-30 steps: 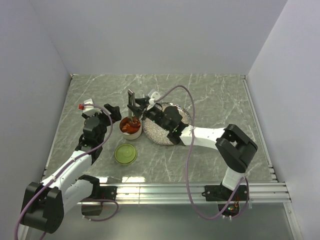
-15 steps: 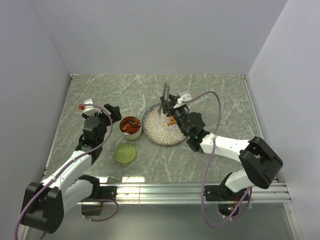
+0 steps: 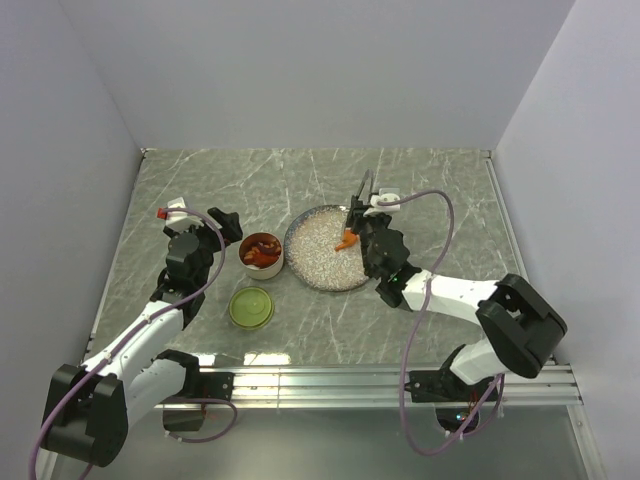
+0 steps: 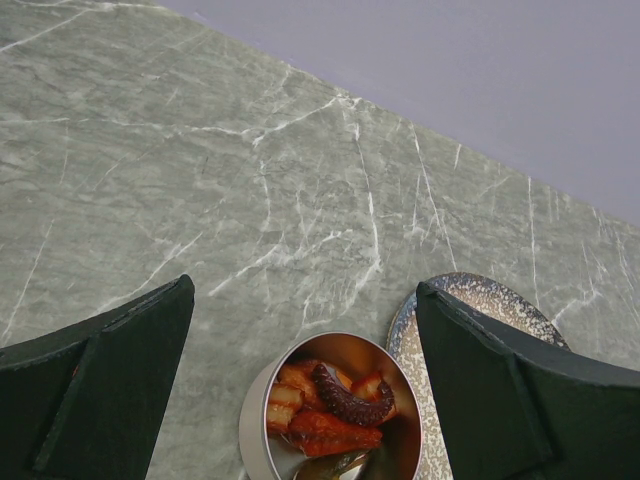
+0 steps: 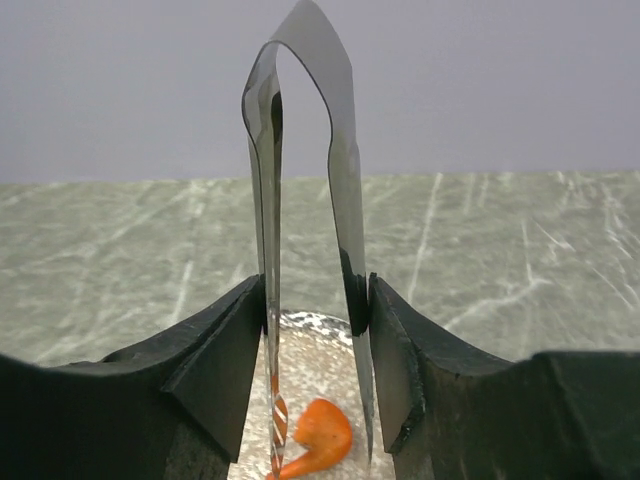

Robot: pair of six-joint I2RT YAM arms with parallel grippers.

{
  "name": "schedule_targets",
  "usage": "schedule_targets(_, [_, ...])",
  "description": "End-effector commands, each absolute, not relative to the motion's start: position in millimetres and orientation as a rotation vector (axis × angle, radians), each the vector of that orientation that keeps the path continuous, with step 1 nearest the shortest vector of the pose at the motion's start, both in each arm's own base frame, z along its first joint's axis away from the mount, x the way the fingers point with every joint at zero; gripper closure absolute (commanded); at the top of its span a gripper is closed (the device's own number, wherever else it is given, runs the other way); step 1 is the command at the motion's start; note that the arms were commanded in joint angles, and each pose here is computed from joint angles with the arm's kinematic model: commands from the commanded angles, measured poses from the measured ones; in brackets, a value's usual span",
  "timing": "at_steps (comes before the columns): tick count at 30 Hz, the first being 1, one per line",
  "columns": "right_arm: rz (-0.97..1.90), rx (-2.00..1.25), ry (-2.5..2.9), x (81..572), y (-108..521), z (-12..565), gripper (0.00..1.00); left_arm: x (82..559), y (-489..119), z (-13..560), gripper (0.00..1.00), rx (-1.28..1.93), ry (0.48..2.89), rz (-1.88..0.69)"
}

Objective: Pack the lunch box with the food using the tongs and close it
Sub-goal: Pick up the food using the clamp

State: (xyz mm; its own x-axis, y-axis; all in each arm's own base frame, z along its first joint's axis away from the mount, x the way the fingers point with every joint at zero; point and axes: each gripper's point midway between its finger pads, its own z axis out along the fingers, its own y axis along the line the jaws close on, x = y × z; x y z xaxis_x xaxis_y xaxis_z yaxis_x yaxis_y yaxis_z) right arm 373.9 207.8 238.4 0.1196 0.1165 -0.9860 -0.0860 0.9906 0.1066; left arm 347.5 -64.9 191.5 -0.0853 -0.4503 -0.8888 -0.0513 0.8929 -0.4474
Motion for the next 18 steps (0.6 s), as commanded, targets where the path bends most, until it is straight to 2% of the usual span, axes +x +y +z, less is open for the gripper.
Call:
schedule_targets(1, [0.107,0.116,1.404,381,200,253,0.47,350,-63,204,0.00,-0.405,1.587,-0.362])
schedule_targets(18, [0.147,0.107,1.421,400,212,237,0.45,350,-63,204,0.01,-0.405,1.585,-0.362])
